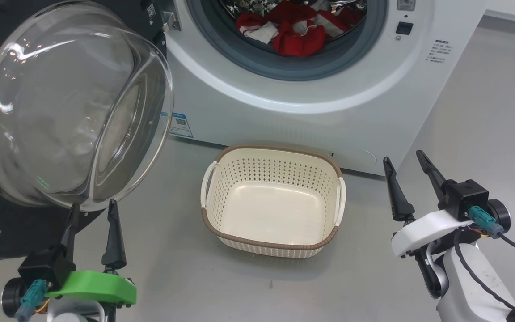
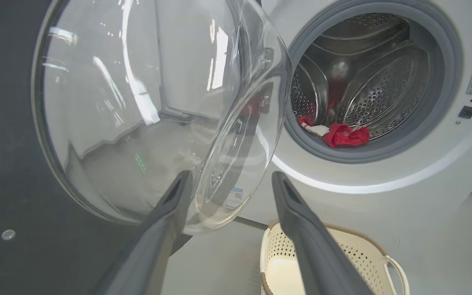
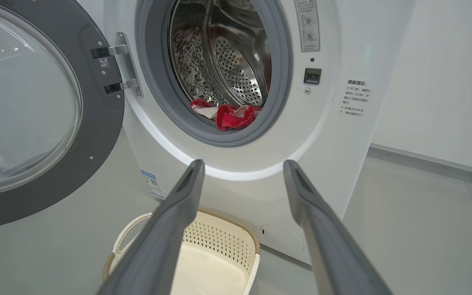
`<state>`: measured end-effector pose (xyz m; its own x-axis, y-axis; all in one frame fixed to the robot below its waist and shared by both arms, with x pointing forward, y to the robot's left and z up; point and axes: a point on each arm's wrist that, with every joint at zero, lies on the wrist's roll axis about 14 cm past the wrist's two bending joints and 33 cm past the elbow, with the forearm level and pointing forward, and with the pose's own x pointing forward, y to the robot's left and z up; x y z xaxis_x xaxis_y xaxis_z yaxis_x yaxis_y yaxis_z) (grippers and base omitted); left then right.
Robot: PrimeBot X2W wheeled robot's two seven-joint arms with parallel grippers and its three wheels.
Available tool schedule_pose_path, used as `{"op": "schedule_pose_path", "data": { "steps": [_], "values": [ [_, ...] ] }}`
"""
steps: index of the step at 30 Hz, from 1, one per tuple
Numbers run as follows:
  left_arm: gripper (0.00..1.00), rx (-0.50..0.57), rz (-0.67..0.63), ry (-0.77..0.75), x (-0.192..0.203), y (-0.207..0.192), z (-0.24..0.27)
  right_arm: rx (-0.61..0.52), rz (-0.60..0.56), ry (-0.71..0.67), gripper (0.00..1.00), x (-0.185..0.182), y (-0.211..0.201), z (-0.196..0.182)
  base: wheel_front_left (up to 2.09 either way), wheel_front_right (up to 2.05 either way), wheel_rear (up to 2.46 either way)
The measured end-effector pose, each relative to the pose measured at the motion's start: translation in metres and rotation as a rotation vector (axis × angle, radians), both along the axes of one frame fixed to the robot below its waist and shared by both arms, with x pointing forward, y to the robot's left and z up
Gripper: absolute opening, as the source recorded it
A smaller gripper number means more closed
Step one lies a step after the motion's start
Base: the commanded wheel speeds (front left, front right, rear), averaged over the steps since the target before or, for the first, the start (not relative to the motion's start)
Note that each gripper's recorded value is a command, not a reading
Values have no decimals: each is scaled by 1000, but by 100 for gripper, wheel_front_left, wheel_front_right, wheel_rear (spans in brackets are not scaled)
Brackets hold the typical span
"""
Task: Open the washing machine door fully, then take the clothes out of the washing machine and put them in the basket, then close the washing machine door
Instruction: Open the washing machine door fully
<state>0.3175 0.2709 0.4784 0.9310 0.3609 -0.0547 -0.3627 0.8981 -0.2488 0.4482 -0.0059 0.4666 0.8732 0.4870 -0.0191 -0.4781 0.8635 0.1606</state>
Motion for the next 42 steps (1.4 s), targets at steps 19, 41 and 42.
{"op": "schedule_pose_path", "data": {
  "steps": [19, 41, 42],
  "values": [
    [100, 59, -258, -20, 44, -65, 4, -5, -133, -8, 100, -14, -55, 5, 0, 0, 0],
    [100, 54, -429, 10, 67, -119, -9, 24, -290, 16, 100, -27, -103, 3, 0, 0, 0],
    [100, 54, -430, 12, 67, -119, -9, 24, -290, 15, 100, -27, -103, 3, 0, 0, 0]
  ]
}}
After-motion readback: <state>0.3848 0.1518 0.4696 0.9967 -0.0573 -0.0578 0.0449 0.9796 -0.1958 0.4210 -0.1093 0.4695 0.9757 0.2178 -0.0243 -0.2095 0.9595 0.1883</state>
